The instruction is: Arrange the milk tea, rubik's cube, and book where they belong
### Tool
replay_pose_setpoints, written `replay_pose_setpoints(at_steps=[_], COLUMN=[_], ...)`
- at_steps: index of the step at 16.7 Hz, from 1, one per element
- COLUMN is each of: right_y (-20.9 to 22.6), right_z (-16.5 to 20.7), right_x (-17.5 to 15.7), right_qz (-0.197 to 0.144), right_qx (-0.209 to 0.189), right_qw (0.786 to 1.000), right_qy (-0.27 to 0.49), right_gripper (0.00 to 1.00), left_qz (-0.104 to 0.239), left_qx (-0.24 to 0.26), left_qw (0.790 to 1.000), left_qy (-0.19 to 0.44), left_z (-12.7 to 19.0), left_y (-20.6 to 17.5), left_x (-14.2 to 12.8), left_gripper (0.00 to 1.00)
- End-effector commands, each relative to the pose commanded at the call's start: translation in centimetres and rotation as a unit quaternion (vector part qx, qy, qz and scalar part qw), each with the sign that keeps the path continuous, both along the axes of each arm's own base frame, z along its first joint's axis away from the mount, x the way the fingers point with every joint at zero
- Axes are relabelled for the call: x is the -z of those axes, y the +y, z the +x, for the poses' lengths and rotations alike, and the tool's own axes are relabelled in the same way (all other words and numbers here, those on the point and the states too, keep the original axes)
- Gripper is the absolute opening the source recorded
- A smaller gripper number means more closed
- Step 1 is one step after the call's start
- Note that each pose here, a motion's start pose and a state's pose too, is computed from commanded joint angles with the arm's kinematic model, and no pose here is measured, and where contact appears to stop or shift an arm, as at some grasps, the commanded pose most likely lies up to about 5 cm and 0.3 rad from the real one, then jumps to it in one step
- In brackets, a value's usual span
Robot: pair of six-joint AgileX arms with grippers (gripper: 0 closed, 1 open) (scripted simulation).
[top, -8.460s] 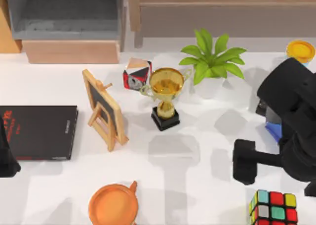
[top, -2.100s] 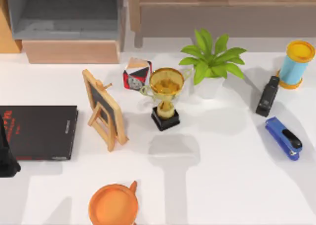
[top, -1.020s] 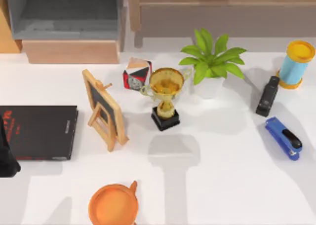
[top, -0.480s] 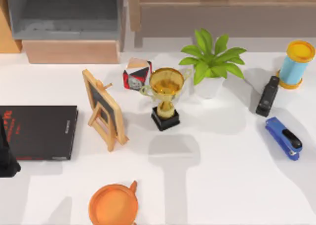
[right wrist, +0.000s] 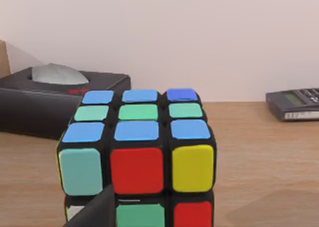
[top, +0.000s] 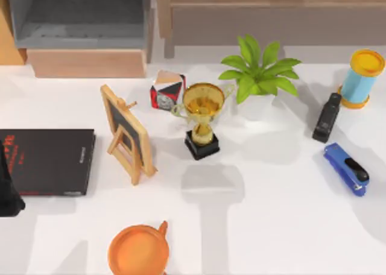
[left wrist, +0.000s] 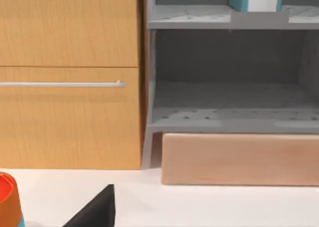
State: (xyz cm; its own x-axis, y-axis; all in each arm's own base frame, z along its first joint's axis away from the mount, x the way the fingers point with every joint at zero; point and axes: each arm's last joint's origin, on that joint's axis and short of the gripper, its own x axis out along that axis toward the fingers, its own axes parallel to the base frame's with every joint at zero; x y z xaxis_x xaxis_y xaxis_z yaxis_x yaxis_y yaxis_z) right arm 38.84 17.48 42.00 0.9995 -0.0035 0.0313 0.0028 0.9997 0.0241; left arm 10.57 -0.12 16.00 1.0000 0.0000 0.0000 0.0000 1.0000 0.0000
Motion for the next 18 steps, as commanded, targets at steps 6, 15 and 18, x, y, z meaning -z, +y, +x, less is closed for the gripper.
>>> replay_pose_setpoints(at_steps=[6, 15, 18], right_y=[-9.0, -16.7, -17.3], right_z=[-11.0, -26.9, -28.0], right_x=[0.9, 18.8, 23.3], right_qz=[-0.013, -0.025, -0.018], right_qx=[0.002, 0.001, 0.0], right_qw=[1.0, 0.999, 0.999], right_qy=[0.012, 0.039, 0.027], right_gripper=[1.0, 1.0, 1.0], left_qz=[0.0, 0.0, 0.0], left_qx=[0.0, 0.0, 0.0], left_qw=[1.0, 1.0, 1.0], left_qy=[0.0, 0.0, 0.0], left_z=[0.0, 0.0, 0.0], left_y=[0.0, 0.0, 0.0], left_x=[0.0, 0.0, 0.0], left_gripper=[1.0, 1.0, 1.0])
